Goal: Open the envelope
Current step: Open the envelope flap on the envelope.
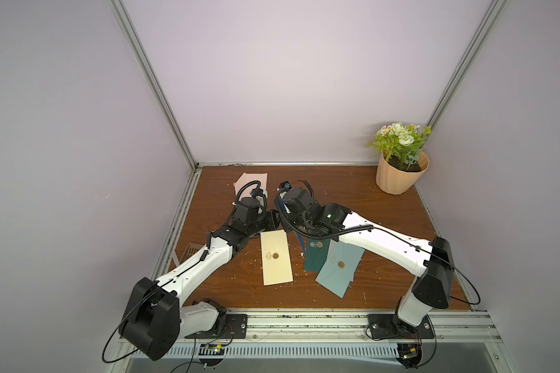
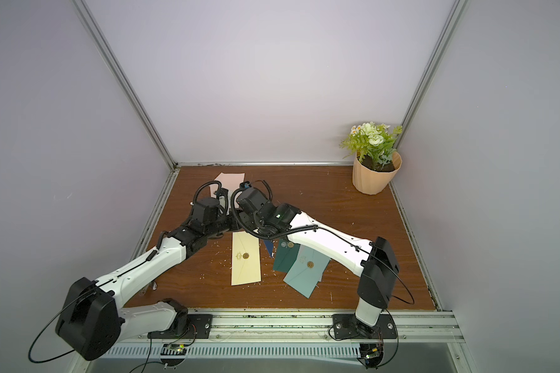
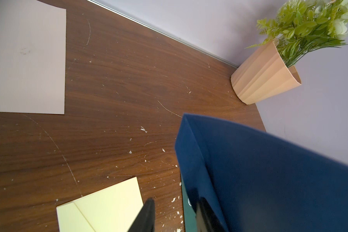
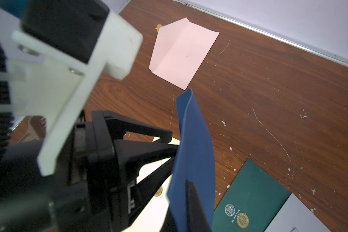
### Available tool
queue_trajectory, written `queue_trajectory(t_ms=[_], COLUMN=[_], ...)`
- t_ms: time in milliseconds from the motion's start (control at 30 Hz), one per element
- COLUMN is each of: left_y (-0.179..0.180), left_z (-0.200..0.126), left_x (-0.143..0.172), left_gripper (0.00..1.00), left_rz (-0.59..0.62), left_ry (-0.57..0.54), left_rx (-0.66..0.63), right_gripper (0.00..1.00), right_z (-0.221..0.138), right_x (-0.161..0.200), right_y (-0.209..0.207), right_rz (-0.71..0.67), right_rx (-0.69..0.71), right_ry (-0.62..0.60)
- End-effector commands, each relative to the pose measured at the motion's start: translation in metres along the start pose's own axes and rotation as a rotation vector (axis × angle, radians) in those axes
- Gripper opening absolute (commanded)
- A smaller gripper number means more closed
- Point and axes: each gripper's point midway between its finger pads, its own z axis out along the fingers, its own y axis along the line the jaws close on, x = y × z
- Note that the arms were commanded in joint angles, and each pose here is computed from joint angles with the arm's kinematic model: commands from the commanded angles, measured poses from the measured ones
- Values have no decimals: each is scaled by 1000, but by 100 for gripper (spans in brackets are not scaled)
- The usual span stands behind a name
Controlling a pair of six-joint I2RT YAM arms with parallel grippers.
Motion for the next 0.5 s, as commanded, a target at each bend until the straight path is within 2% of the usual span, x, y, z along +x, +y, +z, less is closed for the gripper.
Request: queue_trajectory(t_ms=[0,467], left_y=[28,41], left_z=[1,-1], left_x=[13,15], left_gripper=[37,42], left_rz=[-19,-15], left_ry=[34,36], left_rx=[-94,-129], right_gripper=[0,0], right_z=[-23,-29], right_x=[-42,-45], right_y=[18,19], right_rz=[42,47], right_rx=[-77,-92], right_ry=[-121,-117])
